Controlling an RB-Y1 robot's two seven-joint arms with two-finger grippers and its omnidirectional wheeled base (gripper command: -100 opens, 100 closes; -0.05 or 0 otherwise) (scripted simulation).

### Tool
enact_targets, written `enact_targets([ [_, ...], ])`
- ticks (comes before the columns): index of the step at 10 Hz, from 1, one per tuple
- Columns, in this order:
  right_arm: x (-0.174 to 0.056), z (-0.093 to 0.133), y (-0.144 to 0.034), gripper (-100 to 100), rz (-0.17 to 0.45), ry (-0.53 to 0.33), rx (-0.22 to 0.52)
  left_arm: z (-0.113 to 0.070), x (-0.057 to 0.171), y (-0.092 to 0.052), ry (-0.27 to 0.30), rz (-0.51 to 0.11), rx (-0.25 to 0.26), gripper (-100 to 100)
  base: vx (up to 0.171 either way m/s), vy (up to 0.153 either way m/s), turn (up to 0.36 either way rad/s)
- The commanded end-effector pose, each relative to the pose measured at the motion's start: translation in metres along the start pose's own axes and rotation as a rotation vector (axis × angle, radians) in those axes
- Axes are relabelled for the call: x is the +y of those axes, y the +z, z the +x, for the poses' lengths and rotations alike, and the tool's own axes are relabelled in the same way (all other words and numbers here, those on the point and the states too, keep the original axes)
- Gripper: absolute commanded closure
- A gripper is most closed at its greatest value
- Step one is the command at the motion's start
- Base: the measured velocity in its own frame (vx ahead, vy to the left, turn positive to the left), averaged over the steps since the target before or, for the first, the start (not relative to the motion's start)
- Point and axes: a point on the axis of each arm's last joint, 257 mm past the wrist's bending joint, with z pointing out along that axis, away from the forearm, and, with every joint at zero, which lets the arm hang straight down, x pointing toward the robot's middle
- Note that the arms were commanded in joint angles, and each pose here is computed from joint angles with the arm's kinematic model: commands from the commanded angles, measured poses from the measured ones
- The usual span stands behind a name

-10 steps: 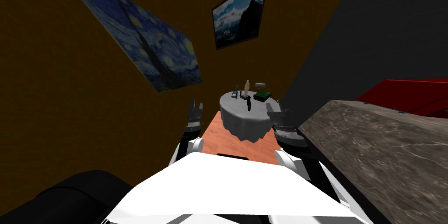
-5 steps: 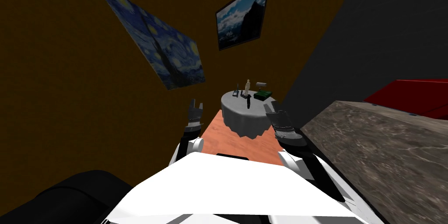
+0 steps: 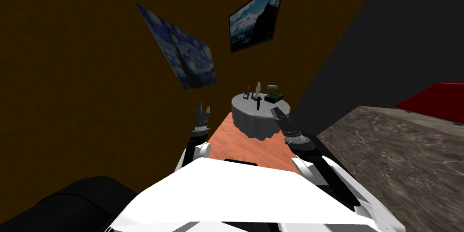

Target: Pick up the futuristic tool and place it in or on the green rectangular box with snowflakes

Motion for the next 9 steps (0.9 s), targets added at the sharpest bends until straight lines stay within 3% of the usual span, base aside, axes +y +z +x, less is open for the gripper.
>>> enact_targets([
  [1, -0.002, 0.006, -0.002, -100, -0.005, -0.04, 0.045, 0.0, 0.0, 0.0, 0.0, 0.0, 0.0, 0, -0.126, -0.038, 0.1],
  [6, -0.017, 0.037, -0.012, -100, -0.032, -0.237, 0.227, 0.0, 0.0, 0.0, 0.0, 0.0, 0.0, 0, -0.146, -0.033, 0.153],
  [8, -0.018, 0.04, -0.014, -100, -0.039, -0.255, 0.267, 0.0, 0.0, 0.0, 0.0, 0.0, 0.0, 0, -0.071, -0.01, 0.041],
  [9, -0.025, 0.05, -0.02, -100, -0.051, -0.319, 0.319, 0.0, 0.0, 0.0, 0.0, 0.0, 0.0, 0, -0.067, -0.002, 0.209],
])
